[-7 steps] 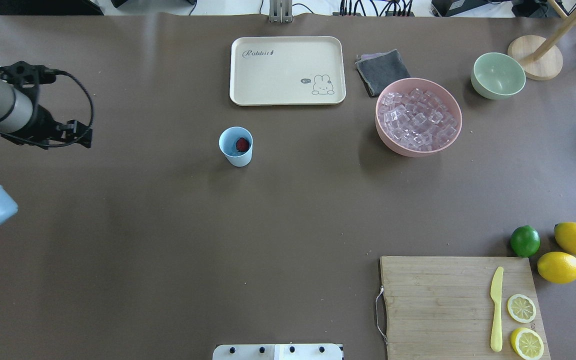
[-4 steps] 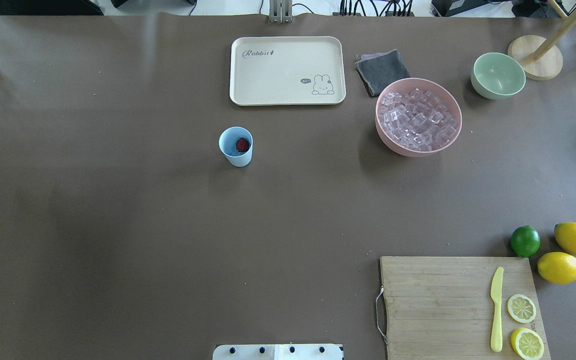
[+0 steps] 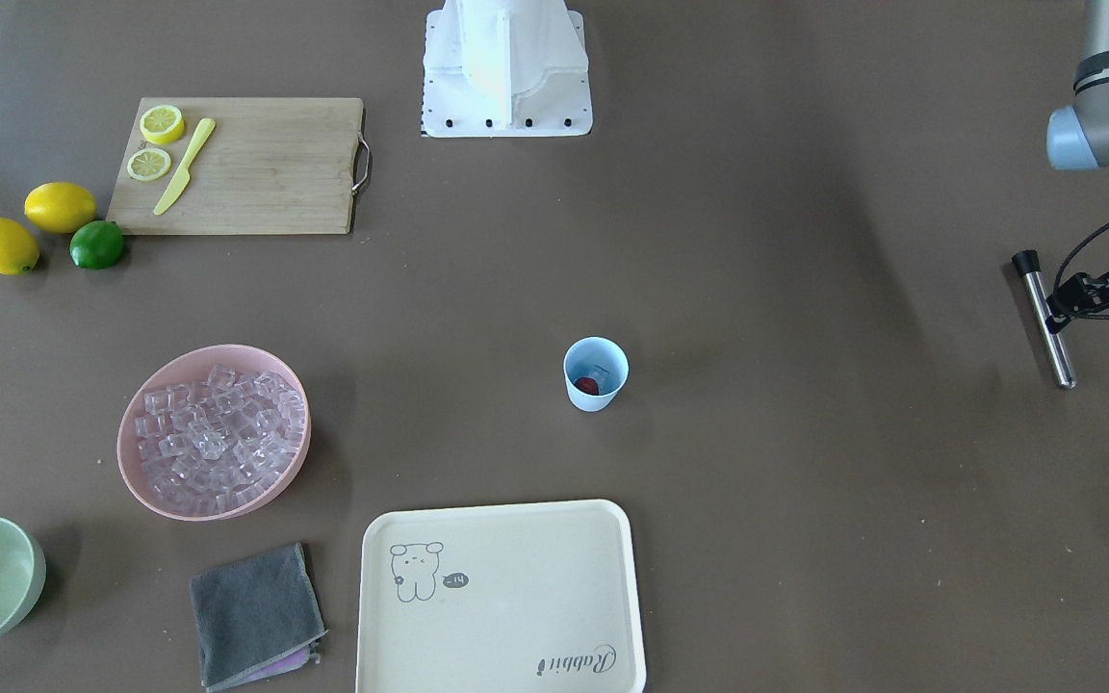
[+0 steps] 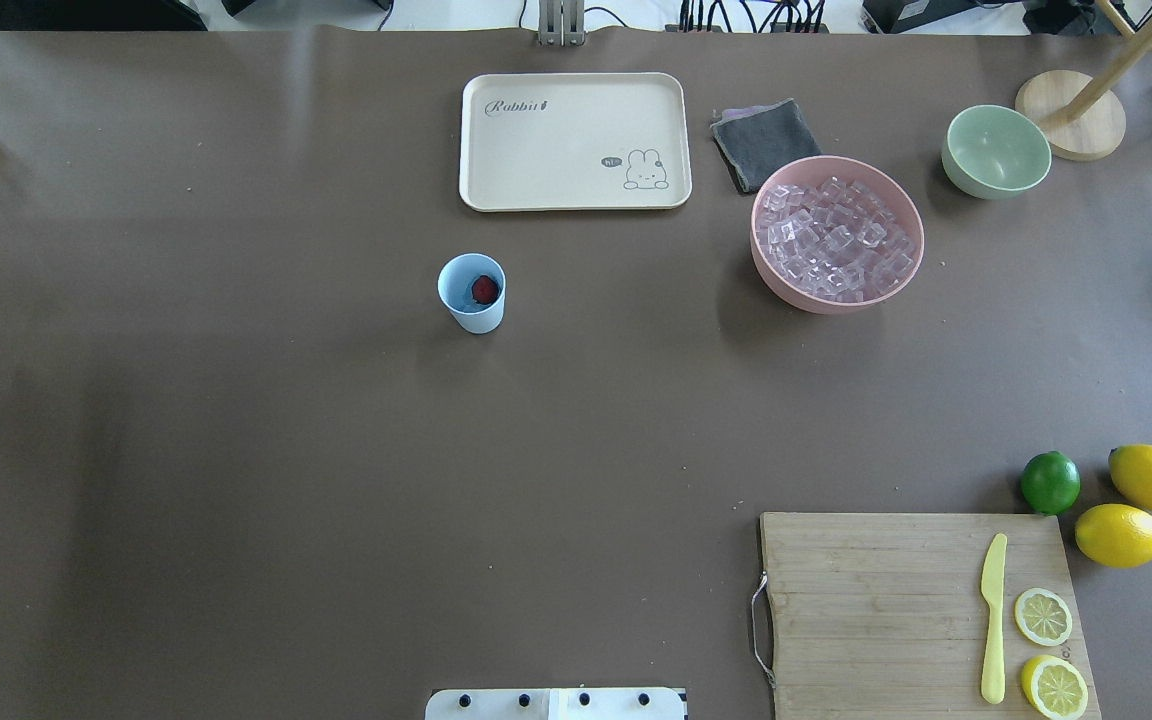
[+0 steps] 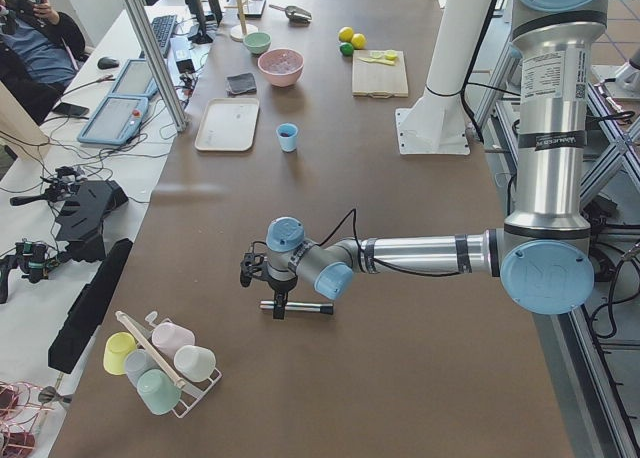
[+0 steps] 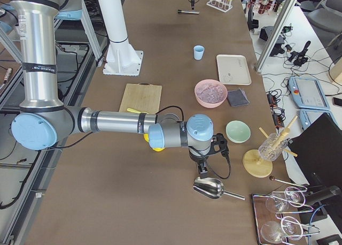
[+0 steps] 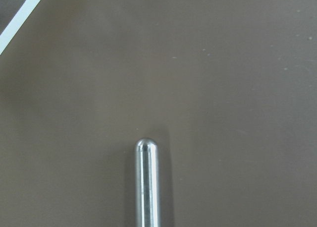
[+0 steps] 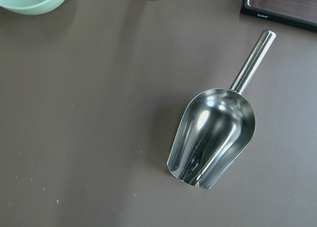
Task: Mash ice and strawberries in cup
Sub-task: 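Grasp the metal muddler rod with the left gripper and hold it upright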
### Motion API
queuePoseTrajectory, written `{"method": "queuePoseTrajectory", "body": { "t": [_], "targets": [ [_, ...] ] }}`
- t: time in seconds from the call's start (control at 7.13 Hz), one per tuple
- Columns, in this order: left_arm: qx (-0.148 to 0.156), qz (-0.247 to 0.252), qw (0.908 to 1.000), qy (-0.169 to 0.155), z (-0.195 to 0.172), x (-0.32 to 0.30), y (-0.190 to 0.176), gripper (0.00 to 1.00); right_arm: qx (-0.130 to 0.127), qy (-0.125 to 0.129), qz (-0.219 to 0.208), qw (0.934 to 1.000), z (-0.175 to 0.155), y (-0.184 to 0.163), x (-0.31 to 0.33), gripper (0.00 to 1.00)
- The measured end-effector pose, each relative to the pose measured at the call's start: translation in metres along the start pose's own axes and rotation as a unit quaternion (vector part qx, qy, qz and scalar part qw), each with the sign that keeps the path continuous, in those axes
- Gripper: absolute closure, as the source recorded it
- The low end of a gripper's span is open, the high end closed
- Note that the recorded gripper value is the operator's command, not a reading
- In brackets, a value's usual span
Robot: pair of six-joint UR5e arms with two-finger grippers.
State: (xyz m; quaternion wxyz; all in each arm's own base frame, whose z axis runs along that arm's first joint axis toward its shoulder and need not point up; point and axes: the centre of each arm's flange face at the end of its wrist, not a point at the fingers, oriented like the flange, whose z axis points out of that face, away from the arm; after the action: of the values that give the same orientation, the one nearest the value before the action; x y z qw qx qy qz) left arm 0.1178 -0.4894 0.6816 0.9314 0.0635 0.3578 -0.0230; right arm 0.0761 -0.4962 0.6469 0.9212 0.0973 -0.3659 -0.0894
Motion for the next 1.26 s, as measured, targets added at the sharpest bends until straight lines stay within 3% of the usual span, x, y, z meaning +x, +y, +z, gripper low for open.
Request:
{"method": "queuePoseTrajectory", "body": {
  "t": [0.28, 0.42, 0.98, 1.12, 1.26],
  "targets": [
    [-0.002, -0.001, 1.0000, 0.001, 0.008, 0.003, -0.009, 0.05, 0.002, 0.000, -0.002, 1.0000, -0.002, -0.001, -0.001, 0.01],
    [-0.003, -0.001, 1.0000, 0.001, 0.012, 0.005, -0.013, 0.12, 0.003, 0.001, -0.002, 1.0000, -0.002, -0.001, -0.001, 0.01],
    [-0.006, 0.009, 0.9999, 0.005, 0.032, 0.001, -0.007, 0.10, 0.004, 0.001, -0.004, 1.0000, -0.003, -0.001, -0.001, 0.01],
    [-0.007, 0.014, 0.9999, 0.007, 0.036, 0.003, -0.005, 0.23, 0.004, 0.001, -0.004, 1.0000, -0.003, 0.000, -0.001, 0.01],
    [-0.007, 0.016, 0.9998, 0.008, 0.038, 0.004, -0.004, 0.67, 0.005, 0.002, -0.005, 1.0000, -0.003, -0.001, -0.002, 0.01]
  ]
}}
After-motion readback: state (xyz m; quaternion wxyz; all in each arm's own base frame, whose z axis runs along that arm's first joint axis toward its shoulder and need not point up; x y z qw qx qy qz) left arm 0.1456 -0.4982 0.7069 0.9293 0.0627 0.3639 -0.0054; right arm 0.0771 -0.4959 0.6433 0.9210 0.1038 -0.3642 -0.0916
